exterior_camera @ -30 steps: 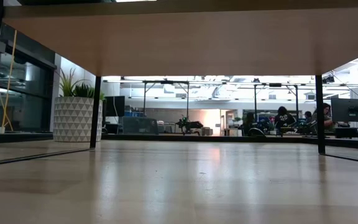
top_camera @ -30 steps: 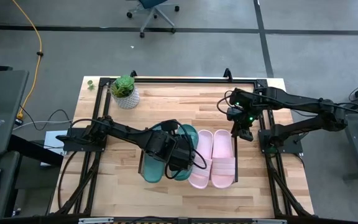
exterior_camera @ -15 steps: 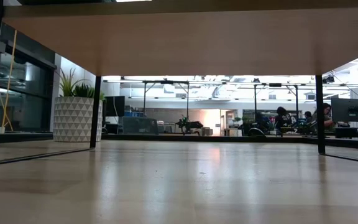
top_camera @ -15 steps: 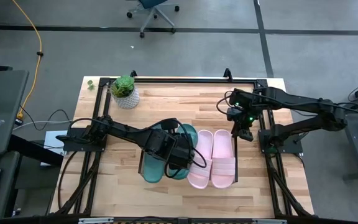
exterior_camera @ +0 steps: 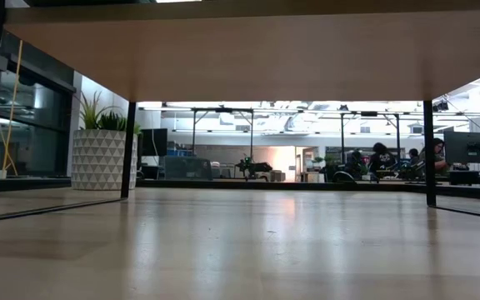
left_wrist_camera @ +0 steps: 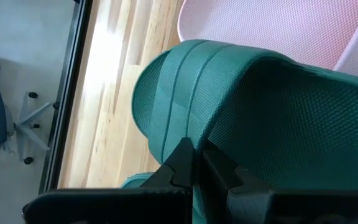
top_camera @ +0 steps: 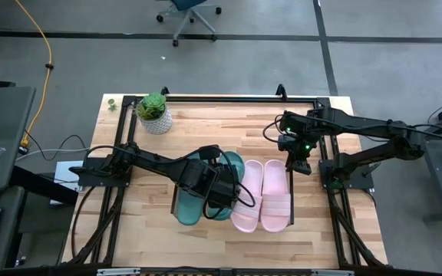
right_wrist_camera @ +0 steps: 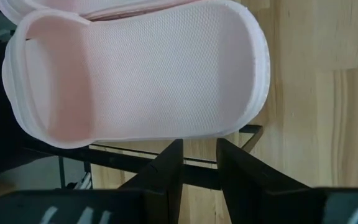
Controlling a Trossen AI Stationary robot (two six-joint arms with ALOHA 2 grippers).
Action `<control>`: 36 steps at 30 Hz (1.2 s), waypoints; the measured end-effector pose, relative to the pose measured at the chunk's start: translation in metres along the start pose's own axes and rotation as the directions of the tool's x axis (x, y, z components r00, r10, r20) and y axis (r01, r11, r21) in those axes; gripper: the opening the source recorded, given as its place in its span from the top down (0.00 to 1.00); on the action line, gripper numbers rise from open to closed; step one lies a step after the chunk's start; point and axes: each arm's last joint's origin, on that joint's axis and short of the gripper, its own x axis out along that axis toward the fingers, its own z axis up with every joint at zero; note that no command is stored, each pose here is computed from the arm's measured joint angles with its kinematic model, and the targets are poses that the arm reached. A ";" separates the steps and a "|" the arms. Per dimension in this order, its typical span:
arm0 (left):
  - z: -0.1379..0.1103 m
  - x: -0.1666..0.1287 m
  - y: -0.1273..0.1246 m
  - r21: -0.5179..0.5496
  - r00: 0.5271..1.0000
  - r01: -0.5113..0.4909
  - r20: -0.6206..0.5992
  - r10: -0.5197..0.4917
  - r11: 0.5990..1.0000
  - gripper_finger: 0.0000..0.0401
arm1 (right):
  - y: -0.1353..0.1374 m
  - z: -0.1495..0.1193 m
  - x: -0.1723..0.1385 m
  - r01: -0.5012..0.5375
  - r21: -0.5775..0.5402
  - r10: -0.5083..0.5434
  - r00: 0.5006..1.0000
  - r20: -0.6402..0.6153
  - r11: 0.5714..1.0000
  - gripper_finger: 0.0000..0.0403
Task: Pick and place slides into the shelf
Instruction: Put the green slide on the shelf
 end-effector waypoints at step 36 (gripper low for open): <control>-0.007 0.015 -0.008 0.035 0.998 -0.024 -0.052 0.026 0.999 1.00 | -0.005 -0.007 0.011 -0.047 0.044 0.049 0.998 -0.037 0.998 0.78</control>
